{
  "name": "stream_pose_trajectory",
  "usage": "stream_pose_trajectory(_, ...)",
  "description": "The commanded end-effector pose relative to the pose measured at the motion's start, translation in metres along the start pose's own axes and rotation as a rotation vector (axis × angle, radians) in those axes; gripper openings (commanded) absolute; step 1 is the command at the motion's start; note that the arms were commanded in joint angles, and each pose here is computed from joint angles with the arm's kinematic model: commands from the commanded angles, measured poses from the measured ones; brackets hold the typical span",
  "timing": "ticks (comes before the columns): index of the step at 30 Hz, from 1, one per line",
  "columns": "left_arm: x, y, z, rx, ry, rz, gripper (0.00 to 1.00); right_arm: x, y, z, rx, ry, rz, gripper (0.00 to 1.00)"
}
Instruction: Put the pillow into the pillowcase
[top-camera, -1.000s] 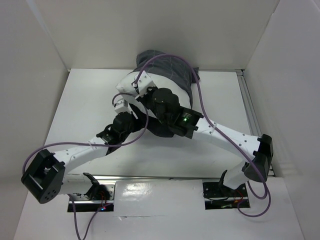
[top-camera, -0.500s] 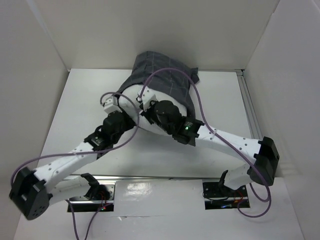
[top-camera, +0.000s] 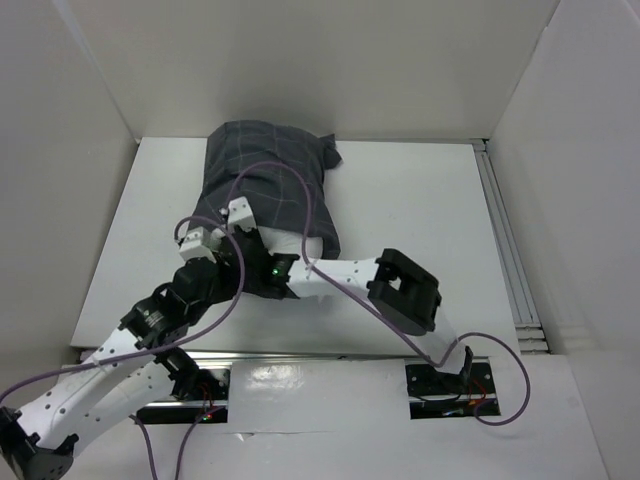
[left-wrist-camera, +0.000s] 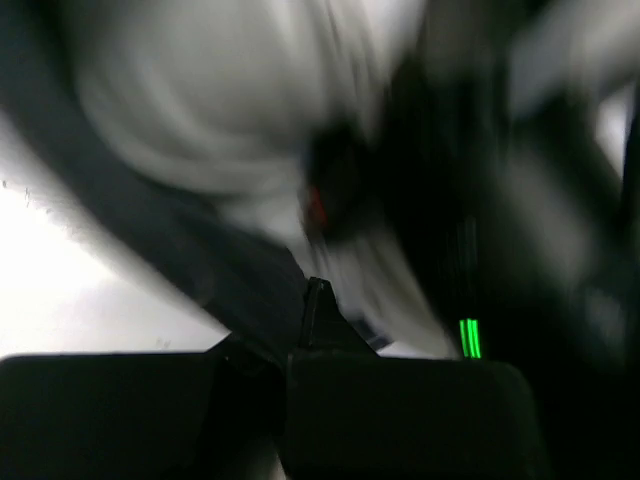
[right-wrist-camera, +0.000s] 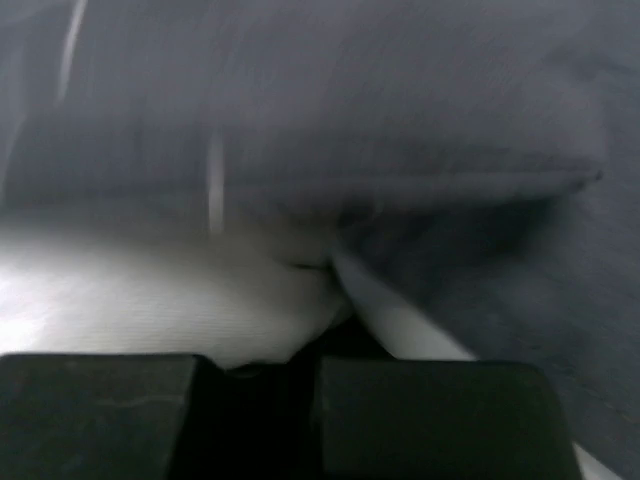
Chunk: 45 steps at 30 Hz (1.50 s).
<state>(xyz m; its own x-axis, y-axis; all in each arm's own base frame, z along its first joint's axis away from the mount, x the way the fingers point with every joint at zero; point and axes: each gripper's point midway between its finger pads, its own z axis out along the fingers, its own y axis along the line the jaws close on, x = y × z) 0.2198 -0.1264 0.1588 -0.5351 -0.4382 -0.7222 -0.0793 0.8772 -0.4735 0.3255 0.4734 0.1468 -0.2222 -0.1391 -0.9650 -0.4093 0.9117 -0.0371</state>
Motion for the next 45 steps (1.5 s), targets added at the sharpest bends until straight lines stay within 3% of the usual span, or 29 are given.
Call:
stream_pose_trajectory(1, -0.016, -0.084, -0.084, 0.453, 0.093, -0.068, 0.0, 0.023, -0.093, 0.043, 0.461, 0.078, 0.182, 0.0)
stream_pose_trajectory(3, -0.016, -0.08, -0.103, 0.473, 0.116, -0.063, 0.0, 0.005, -0.1, 0.057, 0.452, 0.054, 0.315, 0.0)
stream_pose_trajectory(4, -0.009, -0.072, -0.109, 0.454, 0.156, -0.061, 0.0, -0.033, -0.091, 0.061, 0.388, -0.065, 0.414, 0.0)
stream_pose_trajectory(6, -0.009, -0.073, -0.129, 0.494, 0.183, -0.07, 0.0, -0.045, -0.084, 0.061, 0.339, -0.139, 0.363, 0.0)
stream_pose_trajectory(7, -0.002, -0.066, -0.132, 0.468, 0.223, -0.069, 0.0, -0.073, -0.081, 0.062, 0.31, -0.237, 0.423, 0.0)
stream_pose_trajectory(9, -0.004, -0.068, -0.15, 0.51, 0.244, -0.086, 0.0, -0.071, -0.077, 0.064, 0.325, -0.275, 0.356, 0.0)
stream_pose_trajectory(10, -0.003, -0.068, -0.154, 0.516, 0.257, -0.084, 0.0, -0.085, -0.077, 0.066, 0.328, -0.359, 0.393, 0.0)
stream_pose_trajectory(11, -0.006, -0.067, -0.16, 0.528, 0.247, -0.087, 0.0, -0.059, -0.077, 0.078, 0.351, -0.349, 0.351, 0.0)
stream_pose_trajectory(14, -0.011, -0.063, -0.181, 0.534, 0.26, -0.121, 0.0, -0.037, -0.09, 0.105, 0.393, -0.35, 0.321, 0.0)
stream_pose_trajectory(18, -0.017, -0.05, -0.206, 0.512, 0.27, -0.154, 0.0, -0.029, -0.104, 0.115, 0.402, -0.409, 0.34, 0.0)
stream_pose_trajectory(19, -0.018, -0.046, -0.212, 0.5, 0.27, -0.179, 0.0, -0.027, -0.112, 0.118, 0.418, -0.415, 0.33, 0.01)
stream_pose_trajectory(20, -0.018, -0.044, -0.214, 0.498, 0.271, -0.178, 0.0, -0.028, -0.121, 0.122, 0.424, -0.448, 0.336, 0.1)
stream_pose_trajectory(24, -0.031, -0.034, -0.237, 0.484, 0.238, -0.198, 0.0, -0.025, -0.141, 0.134, 0.462, -0.458, 0.274, 0.15)
stream_pose_trajectory(26, -0.043, -0.029, -0.243, 0.467, 0.197, -0.206, 0.0, -0.019, -0.143, 0.139, 0.446, -0.424, 0.19, 0.29)
stream_pose_trajectory(27, -0.043, -0.029, -0.243, 0.467, 0.197, -0.206, 0.0, -0.028, -0.13, 0.131, 0.401, -0.417, 0.158, 0.55)
stream_pose_trajectory(28, -0.04, -0.029, -0.234, 0.443, 0.201, -0.189, 0.0, -0.03, -0.106, 0.128, 0.282, -0.4, 0.071, 0.66)
stream_pose_trajectory(29, -0.038, -0.031, -0.228, 0.441, 0.203, -0.188, 0.0, 0.008, -0.079, 0.117, 0.185, -0.283, -0.046, 0.75)
stream_pose_trajectory(30, -0.042, -0.039, -0.222, 0.469, 0.178, -0.18, 0.0, -0.011, -0.066, 0.099, 0.125, -0.271, -0.055, 0.82)
stream_pose_trajectory(31, -0.032, -0.041, -0.209, 0.462, 0.2, -0.154, 0.0, -0.001, -0.042, 0.088, 0.019, -0.217, -0.029, 0.89)
stream_pose_trajectory(32, -0.03, -0.046, -0.203, 0.472, 0.208, -0.14, 0.0, 0.045, -0.026, 0.07, -0.061, -0.041, -0.083, 0.93)
stream_pose_trajectory(33, -0.031, -0.051, -0.197, 0.479, 0.2, -0.131, 0.0, 0.039, -0.018, 0.056, -0.124, 0.006, -0.023, 0.95)
stream_pose_trajectory(35, -0.029, -0.062, -0.183, 0.483, 0.21, -0.11, 0.0, 0.073, 0.008, 0.03, -0.326, 0.195, 0.077, 1.0)
stream_pose_trajectory(36, -0.03, -0.064, -0.18, 0.484, 0.207, -0.095, 0.02, 0.071, 0.018, 0.017, -0.401, 0.229, 0.097, 1.0)
stream_pose_trajectory(38, -0.023, -0.066, -0.167, 0.461, 0.227, -0.089, 0.21, 0.081, 0.037, -0.011, -0.556, 0.318, 0.123, 1.0)
stream_pose_trajectory(42, -0.017, -0.069, -0.148, 0.456, 0.218, -0.079, 0.56, 0.06, 0.051, -0.054, -0.701, 0.34, 0.095, 1.0)
stream_pose_trajectory(43, -0.016, -0.068, -0.143, 0.446, 0.212, -0.079, 0.67, 0.062, 0.053, -0.062, -0.719, 0.354, 0.089, 1.0)
stream_pose_trajectory(44, -0.015, -0.065, -0.139, 0.43, 0.21, -0.078, 0.97, 0.057, 0.056, -0.07, -0.757, 0.359, 0.093, 1.0)
stream_pose_trajectory(45, -0.012, -0.063, -0.137, 0.423, 0.215, -0.077, 1.0, 0.054, 0.055, -0.08, -0.776, 0.385, 0.091, 1.0)
